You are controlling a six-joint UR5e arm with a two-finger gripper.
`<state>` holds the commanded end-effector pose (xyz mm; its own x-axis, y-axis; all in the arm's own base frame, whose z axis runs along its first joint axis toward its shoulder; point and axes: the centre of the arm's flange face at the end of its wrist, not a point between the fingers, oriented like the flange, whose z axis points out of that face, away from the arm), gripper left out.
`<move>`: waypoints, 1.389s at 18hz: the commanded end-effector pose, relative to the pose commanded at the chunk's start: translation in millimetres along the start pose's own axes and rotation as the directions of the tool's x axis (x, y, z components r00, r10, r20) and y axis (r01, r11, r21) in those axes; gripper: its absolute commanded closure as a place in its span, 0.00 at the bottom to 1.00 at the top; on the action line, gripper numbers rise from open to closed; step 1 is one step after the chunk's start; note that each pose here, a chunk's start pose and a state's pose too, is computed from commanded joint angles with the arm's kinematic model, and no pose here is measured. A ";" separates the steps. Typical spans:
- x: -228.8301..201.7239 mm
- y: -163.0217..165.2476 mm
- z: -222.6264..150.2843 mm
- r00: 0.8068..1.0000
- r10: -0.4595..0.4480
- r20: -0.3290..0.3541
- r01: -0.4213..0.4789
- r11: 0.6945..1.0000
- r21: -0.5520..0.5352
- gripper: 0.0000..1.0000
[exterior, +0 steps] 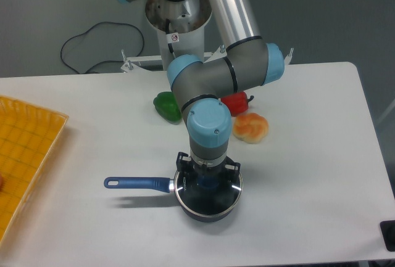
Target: Open the lid
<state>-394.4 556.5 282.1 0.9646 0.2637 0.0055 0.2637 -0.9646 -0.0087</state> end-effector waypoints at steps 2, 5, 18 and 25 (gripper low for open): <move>0.0 0.0 -1.2 1.000 -0.002 0.002 0.002 1.000 0.003 0.33; 0.3 0.4 -3.1 1.000 -0.001 0.002 0.001 1.000 0.004 0.42; 3.9 11.8 -35.9 1.000 -0.005 0.023 0.004 0.999 0.035 0.51; -8.2 34.5 -73.4 0.999 -0.025 0.027 0.024 0.999 0.040 0.51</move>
<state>-393.4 520.4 355.2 0.9575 0.2875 -0.0214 0.2863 -0.9569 -0.0482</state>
